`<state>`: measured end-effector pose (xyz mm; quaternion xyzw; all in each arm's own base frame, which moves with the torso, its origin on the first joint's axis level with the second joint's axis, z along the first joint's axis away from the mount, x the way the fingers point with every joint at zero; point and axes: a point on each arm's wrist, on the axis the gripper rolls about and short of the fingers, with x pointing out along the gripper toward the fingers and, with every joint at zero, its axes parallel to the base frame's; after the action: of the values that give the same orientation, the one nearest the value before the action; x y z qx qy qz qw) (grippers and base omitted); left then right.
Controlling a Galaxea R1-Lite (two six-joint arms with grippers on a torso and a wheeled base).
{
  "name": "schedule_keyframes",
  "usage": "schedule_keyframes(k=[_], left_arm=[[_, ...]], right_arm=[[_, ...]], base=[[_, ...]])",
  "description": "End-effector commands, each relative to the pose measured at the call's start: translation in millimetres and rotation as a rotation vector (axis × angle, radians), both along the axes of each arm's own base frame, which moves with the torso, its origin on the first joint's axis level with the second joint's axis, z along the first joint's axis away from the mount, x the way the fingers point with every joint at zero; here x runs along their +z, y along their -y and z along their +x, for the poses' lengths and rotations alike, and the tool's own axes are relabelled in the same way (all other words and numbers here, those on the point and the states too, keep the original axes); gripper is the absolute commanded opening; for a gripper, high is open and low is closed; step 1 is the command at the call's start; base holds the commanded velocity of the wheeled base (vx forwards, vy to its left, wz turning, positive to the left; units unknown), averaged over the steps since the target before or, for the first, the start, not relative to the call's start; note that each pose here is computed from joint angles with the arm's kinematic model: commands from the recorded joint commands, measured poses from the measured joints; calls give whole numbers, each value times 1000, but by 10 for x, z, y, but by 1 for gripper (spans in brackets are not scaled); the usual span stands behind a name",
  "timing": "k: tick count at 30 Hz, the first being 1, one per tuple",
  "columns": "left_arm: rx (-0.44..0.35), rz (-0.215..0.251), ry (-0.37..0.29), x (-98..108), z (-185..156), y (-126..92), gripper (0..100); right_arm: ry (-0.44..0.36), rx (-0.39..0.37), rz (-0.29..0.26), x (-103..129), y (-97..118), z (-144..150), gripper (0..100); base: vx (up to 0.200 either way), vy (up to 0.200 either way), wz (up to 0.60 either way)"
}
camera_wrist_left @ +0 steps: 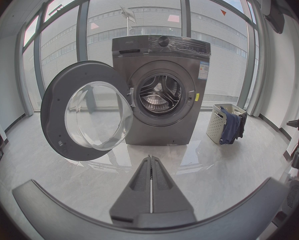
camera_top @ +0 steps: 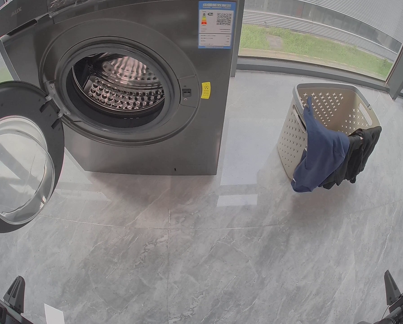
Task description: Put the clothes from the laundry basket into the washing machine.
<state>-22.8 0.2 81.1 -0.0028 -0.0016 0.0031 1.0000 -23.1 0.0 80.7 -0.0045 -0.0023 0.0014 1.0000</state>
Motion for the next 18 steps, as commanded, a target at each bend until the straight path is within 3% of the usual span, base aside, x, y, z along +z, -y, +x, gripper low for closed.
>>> schedule_keyframes(k=[1,14,18], left_arm=[[-3,10,0,-53,0,2,0],[-2,1,-2,-55,0,1,0],[-3,1,-2,-55,0,0,0]], right_arm=[[-12,0,0,-46,0,9,100],[-12,2,0,-46,0,9,100],[-12,0,0,-46,0,9,100]], base=[[0,-200,0],[0,-15,0],[0,-200,0]])
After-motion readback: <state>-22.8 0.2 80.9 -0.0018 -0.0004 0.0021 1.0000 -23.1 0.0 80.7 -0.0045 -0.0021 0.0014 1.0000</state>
